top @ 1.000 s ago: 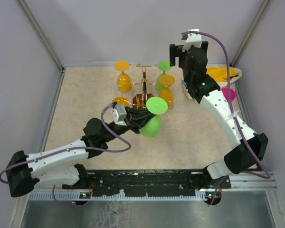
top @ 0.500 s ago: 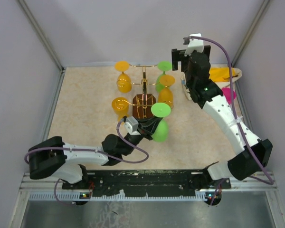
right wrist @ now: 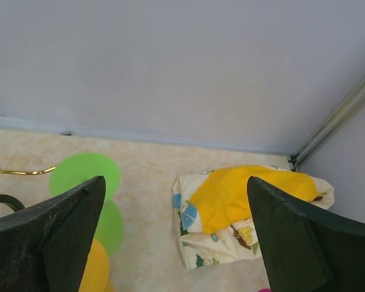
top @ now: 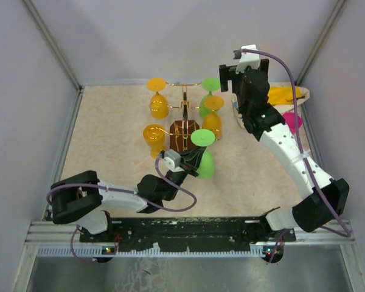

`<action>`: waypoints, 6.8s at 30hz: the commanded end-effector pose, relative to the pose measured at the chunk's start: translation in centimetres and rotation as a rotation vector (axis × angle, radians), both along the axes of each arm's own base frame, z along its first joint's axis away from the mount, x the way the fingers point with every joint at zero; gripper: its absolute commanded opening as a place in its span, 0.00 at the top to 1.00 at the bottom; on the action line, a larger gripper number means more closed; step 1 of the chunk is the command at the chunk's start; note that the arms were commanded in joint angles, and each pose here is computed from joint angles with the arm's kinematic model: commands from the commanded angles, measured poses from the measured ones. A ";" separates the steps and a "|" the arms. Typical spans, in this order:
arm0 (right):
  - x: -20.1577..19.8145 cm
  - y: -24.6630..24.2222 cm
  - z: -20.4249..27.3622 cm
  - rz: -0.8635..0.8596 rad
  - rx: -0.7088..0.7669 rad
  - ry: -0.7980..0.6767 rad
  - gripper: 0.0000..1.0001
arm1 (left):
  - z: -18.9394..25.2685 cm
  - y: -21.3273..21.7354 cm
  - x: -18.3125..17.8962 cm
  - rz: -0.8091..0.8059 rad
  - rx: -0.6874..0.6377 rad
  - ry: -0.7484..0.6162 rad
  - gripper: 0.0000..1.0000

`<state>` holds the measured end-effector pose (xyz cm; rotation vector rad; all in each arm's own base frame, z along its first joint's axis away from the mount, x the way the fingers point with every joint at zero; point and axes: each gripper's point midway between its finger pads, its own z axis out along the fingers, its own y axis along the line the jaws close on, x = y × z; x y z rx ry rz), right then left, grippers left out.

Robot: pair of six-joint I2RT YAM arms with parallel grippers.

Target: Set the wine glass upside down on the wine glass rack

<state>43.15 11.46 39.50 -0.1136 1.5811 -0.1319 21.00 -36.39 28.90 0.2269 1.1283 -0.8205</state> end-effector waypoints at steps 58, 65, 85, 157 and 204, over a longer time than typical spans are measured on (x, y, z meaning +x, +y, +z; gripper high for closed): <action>-0.1 -1.6 1.4 -0.022 -0.026 -0.087 0.01 | -2.6 -3.0 1.9 -0.154 0.085 0.003 0.77; 0.3 -1.4 1.2 -0.019 -0.025 -0.071 0.01 | -2.5 -2.7 1.4 -0.165 0.095 -0.005 0.37; 1.6 -4.2 -1.3 -0.085 0.051 0.103 0.01 | -2.0 -4.1 -5.6 -0.546 0.475 -0.054 0.00; 0.9 -2.8 -0.2 0.058 0.127 0.273 0.02 | -10.2 23.2 14.3 0.448 0.428 1.014 0.22; -1.1 5.8 5.4 0.494 0.470 0.194 0.01 | 20.2 30.3 17.2 0.824 0.443 -0.066 1.00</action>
